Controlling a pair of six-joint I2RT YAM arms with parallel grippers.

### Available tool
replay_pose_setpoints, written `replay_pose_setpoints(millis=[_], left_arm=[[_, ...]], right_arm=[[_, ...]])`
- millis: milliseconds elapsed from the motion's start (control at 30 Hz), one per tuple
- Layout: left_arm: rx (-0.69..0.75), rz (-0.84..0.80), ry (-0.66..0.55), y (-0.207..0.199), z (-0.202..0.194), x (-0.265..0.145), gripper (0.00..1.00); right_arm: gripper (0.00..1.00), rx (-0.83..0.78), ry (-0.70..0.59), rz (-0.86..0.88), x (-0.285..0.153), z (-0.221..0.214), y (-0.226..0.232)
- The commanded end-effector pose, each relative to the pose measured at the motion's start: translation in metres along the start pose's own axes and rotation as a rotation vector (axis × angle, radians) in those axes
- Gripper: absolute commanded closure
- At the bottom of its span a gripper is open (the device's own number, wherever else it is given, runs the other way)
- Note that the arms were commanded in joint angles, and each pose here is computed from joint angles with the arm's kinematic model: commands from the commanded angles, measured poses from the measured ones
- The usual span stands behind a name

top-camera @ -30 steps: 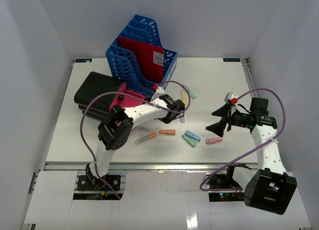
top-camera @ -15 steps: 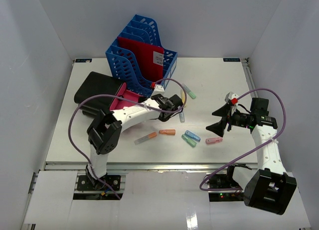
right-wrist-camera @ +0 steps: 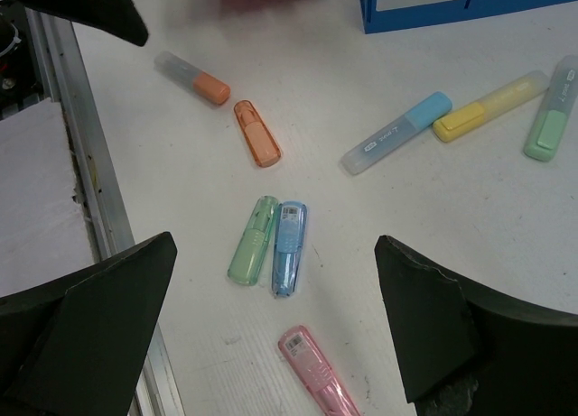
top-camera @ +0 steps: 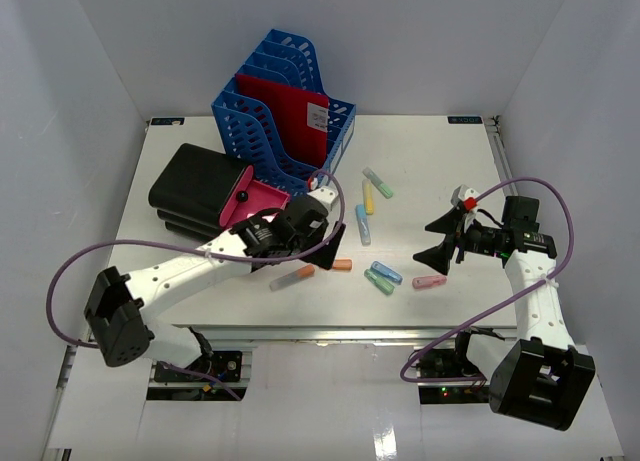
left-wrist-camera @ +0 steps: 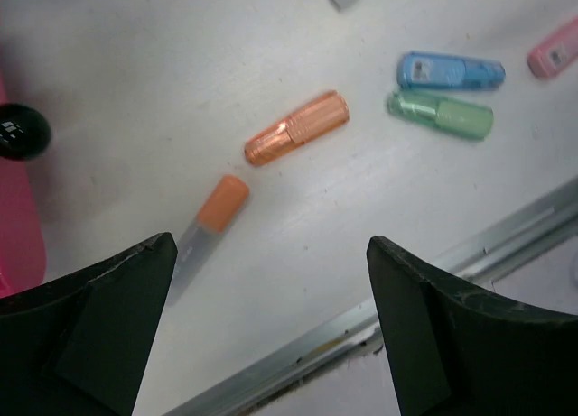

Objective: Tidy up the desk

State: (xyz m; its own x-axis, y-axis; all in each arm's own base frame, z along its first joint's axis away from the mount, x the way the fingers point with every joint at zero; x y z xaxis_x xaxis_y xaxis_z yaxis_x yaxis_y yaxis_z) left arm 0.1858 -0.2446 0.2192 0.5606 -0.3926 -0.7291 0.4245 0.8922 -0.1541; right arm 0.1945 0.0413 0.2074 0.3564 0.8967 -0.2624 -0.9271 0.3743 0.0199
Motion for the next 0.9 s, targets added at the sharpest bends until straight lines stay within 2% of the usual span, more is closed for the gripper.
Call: replay_pose_setpoints(millis=[0,233,300,367,400,433,600,767,867], left_arm=[[0.061,-0.268,0.065,-0.001,-0.022,-0.015,0.02],[0.008,-0.356,0.03,0.008,-0.037,-0.027,0.02],[-0.023,-0.374,-0.003,0.009,-0.038,-0.034,0.02],[-0.062,-0.385,-0.034,0.01,-0.039,-0.041,0.02],[-0.096,-0.394,-0.064,0.011,-0.04,-0.05,0.02],[-0.112,-0.403,-0.09,0.012,-0.038,-0.055,0.02],[-0.207,-0.426,-0.228,0.018,-0.033,-0.086,0.02],[-0.276,-0.438,-0.355,0.026,-0.028,-0.115,0.02],[-0.296,-0.435,-0.396,0.03,-0.026,-0.125,0.02]], right_arm=[[0.02,-0.007,-0.016,0.02,0.0,-0.001,0.004],[0.02,0.002,0.181,-0.101,0.018,0.003,-0.013],[0.06,-0.065,0.275,-0.181,0.036,0.014,-0.018],[0.1,-0.064,0.325,-0.248,0.052,0.023,-0.022],[0.1,-0.03,0.385,-0.285,0.066,0.02,-0.024],[0.1,-0.032,0.377,-0.314,0.073,0.03,-0.029],[0.1,0.152,0.497,-0.394,0.129,0.022,-0.044],[0.09,0.271,0.524,-0.451,0.179,0.013,-0.048],[0.05,0.303,0.55,-0.458,0.203,0.006,-0.053]])
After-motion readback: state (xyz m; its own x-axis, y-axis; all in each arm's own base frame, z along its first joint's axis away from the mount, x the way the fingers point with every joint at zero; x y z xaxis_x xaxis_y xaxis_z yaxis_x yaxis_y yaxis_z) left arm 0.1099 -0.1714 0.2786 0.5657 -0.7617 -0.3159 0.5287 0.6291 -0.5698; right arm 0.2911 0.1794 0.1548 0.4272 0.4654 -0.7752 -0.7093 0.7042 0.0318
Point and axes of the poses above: each gripper's point midway between its finger pads, its own x axis out along the fingers, its own y axis along the line the jaws close on, z = x × y, the point moved 8 cm from there along -x, back along the fingers, and after that the axes turned 6 degrees about -x, right-handed, at the moved point
